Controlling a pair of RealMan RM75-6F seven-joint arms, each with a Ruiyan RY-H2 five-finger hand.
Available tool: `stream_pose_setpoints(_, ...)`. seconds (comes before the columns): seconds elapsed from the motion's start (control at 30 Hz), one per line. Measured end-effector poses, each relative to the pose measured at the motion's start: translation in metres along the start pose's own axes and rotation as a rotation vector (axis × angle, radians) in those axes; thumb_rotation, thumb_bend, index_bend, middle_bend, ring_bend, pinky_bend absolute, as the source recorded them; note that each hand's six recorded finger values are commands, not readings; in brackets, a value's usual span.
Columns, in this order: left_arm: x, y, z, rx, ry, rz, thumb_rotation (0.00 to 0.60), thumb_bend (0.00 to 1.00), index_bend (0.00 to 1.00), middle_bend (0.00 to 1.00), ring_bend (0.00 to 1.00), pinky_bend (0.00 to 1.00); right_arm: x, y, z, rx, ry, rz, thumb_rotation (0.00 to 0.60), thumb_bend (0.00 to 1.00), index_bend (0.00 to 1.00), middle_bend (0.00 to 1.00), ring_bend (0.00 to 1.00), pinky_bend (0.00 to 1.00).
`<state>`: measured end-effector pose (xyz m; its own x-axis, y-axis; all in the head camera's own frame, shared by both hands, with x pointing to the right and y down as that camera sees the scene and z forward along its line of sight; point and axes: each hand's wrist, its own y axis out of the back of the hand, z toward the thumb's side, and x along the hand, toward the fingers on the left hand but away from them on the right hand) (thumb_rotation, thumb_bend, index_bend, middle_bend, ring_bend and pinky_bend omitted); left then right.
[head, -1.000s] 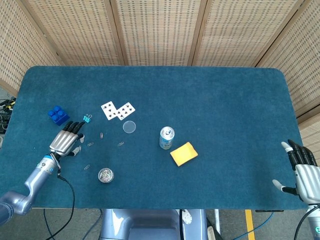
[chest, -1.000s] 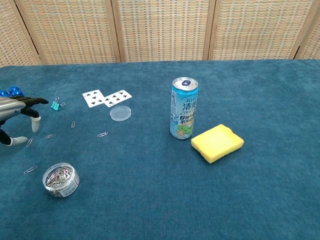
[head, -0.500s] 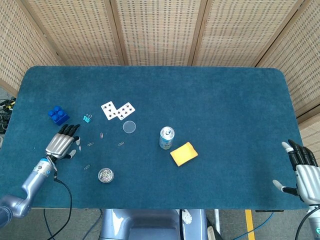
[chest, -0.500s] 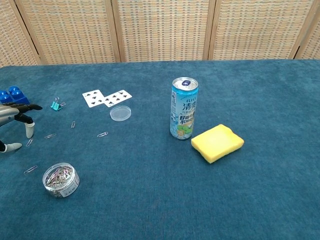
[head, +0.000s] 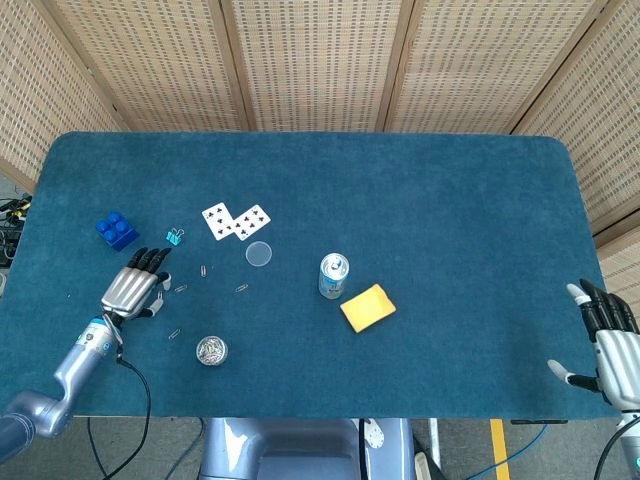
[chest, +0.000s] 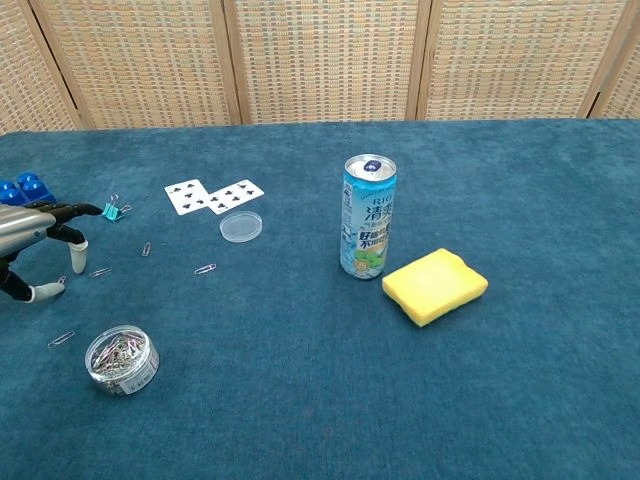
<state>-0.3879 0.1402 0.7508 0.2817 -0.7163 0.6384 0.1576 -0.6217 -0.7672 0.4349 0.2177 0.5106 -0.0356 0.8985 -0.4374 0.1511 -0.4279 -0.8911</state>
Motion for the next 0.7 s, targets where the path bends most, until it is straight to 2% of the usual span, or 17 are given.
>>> stream_pose_setpoints(0.33, 0.002, 0.000, 0.013, -0.005, -0.020, -0.002, 0.600, 0.39, 0.46, 0.00, 0.00, 0.00, 0.000, 0.001, -0.001, -0.004, 0.001, -0.001, 0.600, 0.00, 0.05, 0.00, 0.00, 0.00)
stream_pose_setpoints(0.57, -0.001, -0.007, 0.005, 0.001, -0.010, -0.055, 0.600, 0.48, 0.46, 0.00, 0.00, 0.00, 0.001, 0.000, 0.000, -0.006, 0.007, 0.002, 0.600, 0.00, 0.05, 0.00, 0.00, 0.00)
stream_pose_setpoints(0.7, -0.004, -0.008, 0.000, 0.009, -0.004, -0.080, 0.600, 0.50, 0.46, 0.00, 0.00, 0.00, 0.001, 0.000, 0.001, -0.005, 0.007, 0.002, 0.600, 0.00, 0.05, 0.00, 0.00, 0.00)
